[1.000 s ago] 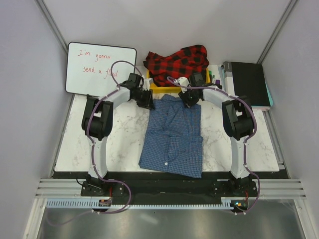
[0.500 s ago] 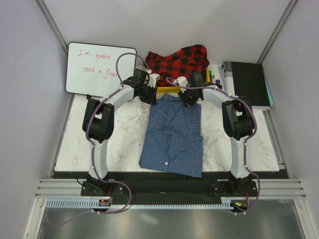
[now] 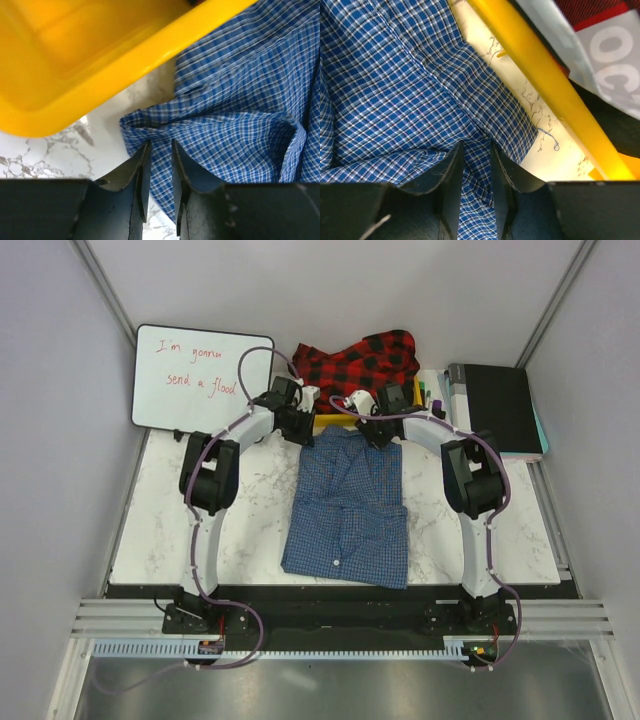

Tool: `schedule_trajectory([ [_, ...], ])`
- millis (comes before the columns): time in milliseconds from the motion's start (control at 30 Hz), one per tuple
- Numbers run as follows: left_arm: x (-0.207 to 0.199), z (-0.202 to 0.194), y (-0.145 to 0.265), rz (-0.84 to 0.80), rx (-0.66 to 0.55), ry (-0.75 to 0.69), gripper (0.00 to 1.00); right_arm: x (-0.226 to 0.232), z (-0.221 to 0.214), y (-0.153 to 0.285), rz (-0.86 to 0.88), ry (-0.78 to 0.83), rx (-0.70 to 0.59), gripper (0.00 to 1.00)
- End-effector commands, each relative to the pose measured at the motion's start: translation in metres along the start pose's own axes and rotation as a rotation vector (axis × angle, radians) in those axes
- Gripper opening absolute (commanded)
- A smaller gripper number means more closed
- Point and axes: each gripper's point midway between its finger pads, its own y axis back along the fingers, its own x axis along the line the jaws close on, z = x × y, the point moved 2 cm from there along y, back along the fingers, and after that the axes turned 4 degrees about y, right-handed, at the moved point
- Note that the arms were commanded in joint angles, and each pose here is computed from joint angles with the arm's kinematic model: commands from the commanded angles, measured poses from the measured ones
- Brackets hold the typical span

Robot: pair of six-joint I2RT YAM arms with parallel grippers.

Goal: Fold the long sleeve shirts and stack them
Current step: Fold the shirt

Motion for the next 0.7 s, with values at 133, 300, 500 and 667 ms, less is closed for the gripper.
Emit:
schedule_trajectory([
  [133, -0.054, 0.036, 0.089, -0.3, -0.161, 0.045, 0.42, 0.005, 0.08, 0.091, 0.025, -0.025, -0.268, 0.47],
  [300, -0.108, 0.006, 0.178, -0.483, -0.22, 0.037, 0.49, 0.029, 0.099, 0.181, 0.059, -0.095, -0.377, 0.51],
  [500, -0.155, -0.117, 0.206, -0.703, -0.084, 0.353, 0.5, 0.145, 0.06, 0.221, 0.514, -0.377, -0.389, 0.46],
  [667, -0.182, -0.171, 0.192, -0.732, 0.013, 0.41, 0.5, 0.242, 0.025, 0.212, 0.777, -0.466, -0.286, 0.44],
])
